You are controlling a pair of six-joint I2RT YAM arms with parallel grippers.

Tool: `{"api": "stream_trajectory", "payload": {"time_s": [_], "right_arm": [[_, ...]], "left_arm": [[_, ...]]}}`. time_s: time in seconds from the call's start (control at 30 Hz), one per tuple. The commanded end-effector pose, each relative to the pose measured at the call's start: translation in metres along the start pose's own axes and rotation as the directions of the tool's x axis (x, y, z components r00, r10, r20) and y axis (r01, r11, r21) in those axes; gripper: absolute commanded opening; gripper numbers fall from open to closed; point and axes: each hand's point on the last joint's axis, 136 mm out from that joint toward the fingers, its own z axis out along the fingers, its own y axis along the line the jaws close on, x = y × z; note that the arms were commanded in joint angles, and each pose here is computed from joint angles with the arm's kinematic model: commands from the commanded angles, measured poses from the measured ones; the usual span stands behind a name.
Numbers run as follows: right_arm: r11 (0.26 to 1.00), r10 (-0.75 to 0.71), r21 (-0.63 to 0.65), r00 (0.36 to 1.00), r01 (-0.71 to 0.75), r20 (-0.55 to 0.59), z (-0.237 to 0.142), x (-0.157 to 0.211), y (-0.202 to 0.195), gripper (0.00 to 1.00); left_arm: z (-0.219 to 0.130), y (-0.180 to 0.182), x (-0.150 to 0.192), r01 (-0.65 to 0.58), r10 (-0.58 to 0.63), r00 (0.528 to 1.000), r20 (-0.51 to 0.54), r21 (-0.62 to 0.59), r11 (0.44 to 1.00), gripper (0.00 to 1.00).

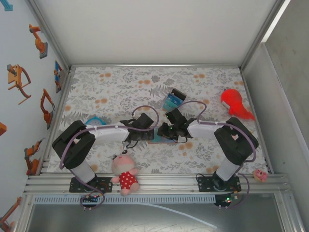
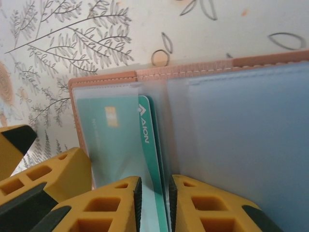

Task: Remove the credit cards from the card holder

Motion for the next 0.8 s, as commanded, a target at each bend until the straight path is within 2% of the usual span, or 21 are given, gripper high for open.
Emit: {"api": "stream_trajectory", "payload": {"time_s": [0.0,0.43,0.77], "right_arm": [[0.996,0.019,0.086,1.000,-0.020,0.010,-0.005,0.005,-0.022,0.24],[0.981,0.055,-0.181,0.998,-0.062,-0.041,0.012,0.004,0.012,0.18],[0.963,0.057,-0.265,0.998,-0.056,-0.005,-0.003,-0.001,0.019,0.12]], "left_arm": [[-0.002,0.011,0.013,0.008,-0.011,0.999,-0.051,-0.054,0.999,0.97],[0.002,0.010,0.019,-0.001,-0.003,0.997,-0.071,-0.063,0.998,0.97],[0.004,0.012,0.021,-0.006,0.000,0.997,-0.079,-0.075,0.997,0.97]]}}
